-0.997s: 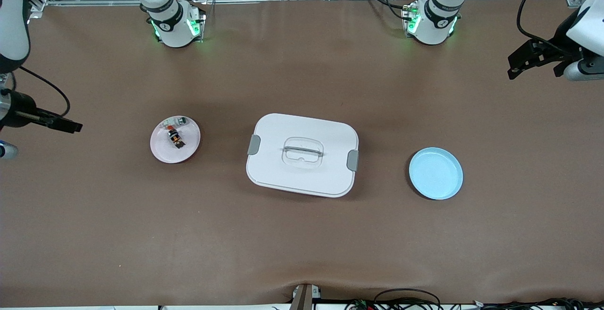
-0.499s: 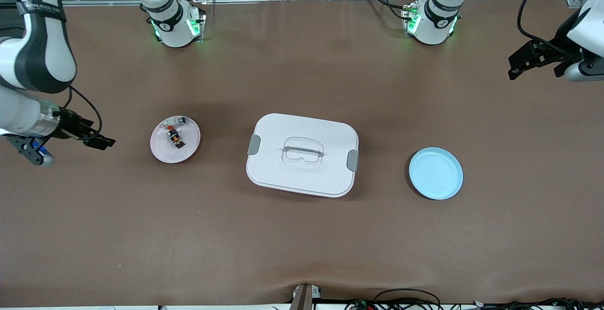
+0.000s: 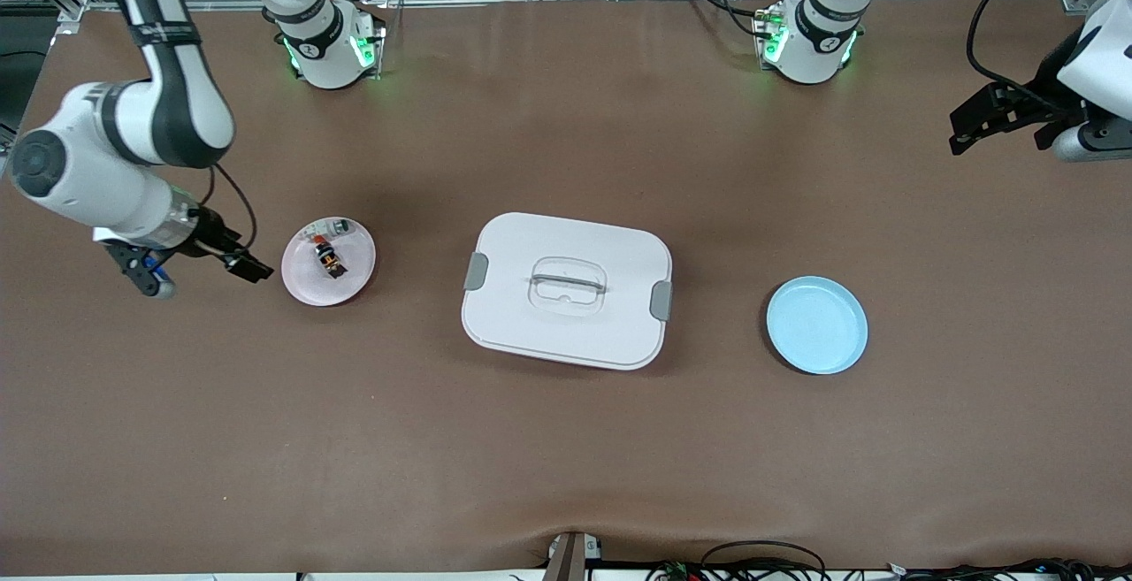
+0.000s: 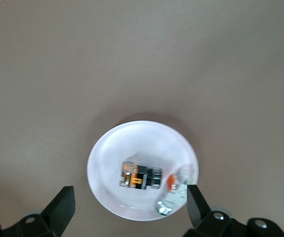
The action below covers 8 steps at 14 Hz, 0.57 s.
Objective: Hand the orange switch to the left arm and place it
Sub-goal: 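Move the right gripper down over the white plate toward the orange switch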
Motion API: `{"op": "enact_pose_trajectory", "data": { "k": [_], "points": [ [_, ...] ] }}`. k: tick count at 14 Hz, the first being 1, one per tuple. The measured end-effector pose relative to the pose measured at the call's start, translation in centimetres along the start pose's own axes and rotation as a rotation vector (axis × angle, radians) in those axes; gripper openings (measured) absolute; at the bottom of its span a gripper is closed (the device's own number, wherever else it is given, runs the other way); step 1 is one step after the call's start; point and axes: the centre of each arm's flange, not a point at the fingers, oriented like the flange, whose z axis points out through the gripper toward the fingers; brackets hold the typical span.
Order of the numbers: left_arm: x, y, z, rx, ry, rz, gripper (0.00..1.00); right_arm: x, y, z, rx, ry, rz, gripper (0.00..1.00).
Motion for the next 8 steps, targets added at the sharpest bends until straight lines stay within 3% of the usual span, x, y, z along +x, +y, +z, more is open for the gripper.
{"op": "enact_pose_trajectory", "data": {
  "k": [8],
  "points": [
    [0.1,0.0,0.1,0.000,-0.002,0.000,1.00,-2.0,0.3,5.8,0.010,0.035,0.014,1.00]
  ]
}}
